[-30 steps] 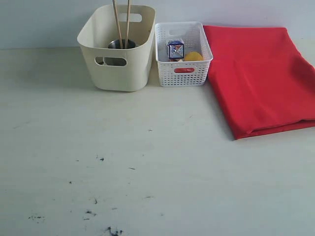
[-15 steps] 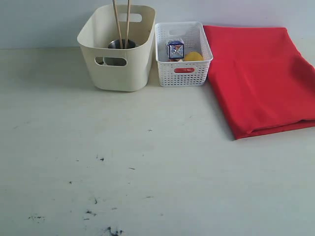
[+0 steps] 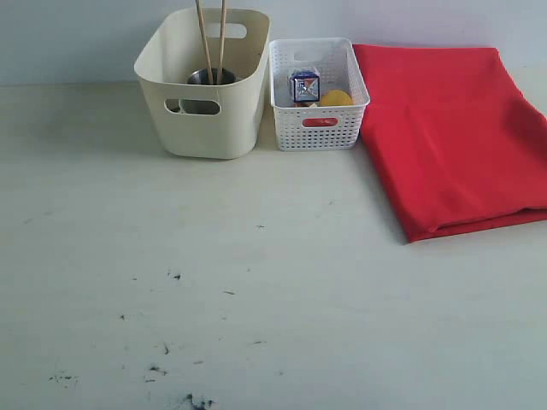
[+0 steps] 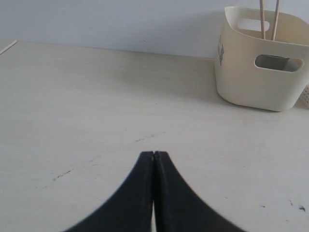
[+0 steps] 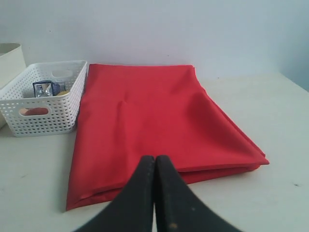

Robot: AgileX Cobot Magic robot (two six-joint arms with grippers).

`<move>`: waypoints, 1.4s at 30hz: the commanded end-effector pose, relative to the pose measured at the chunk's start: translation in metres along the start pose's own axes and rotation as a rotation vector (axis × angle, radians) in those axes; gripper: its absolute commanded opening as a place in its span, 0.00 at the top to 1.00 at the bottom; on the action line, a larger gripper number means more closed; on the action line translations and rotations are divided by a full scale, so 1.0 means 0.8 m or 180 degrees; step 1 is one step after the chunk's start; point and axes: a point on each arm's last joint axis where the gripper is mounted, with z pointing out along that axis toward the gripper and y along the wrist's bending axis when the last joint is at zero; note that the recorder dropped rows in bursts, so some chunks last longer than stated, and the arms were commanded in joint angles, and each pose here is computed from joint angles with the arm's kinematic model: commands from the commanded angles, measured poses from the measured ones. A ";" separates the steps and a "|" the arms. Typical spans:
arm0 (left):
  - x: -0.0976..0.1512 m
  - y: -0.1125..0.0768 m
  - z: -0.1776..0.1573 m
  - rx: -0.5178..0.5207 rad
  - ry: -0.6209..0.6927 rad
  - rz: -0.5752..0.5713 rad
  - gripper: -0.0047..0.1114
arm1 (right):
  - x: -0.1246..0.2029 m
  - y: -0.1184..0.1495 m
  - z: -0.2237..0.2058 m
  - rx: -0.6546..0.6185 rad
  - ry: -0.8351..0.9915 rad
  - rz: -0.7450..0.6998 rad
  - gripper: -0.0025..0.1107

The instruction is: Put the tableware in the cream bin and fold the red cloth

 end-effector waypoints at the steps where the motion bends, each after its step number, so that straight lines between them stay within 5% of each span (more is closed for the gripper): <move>1: 0.001 0.000 0.000 0.0001 -0.0018 -0.0027 0.96 | 0.002 -0.001 0.000 0.0023 0.0011 -0.0076 0.98; 42: 0.001 0.000 0.000 0.0001 -0.0018 -0.0027 0.96 | 0.001 0.000 -0.003 0.0010 -0.0065 -0.0042 0.98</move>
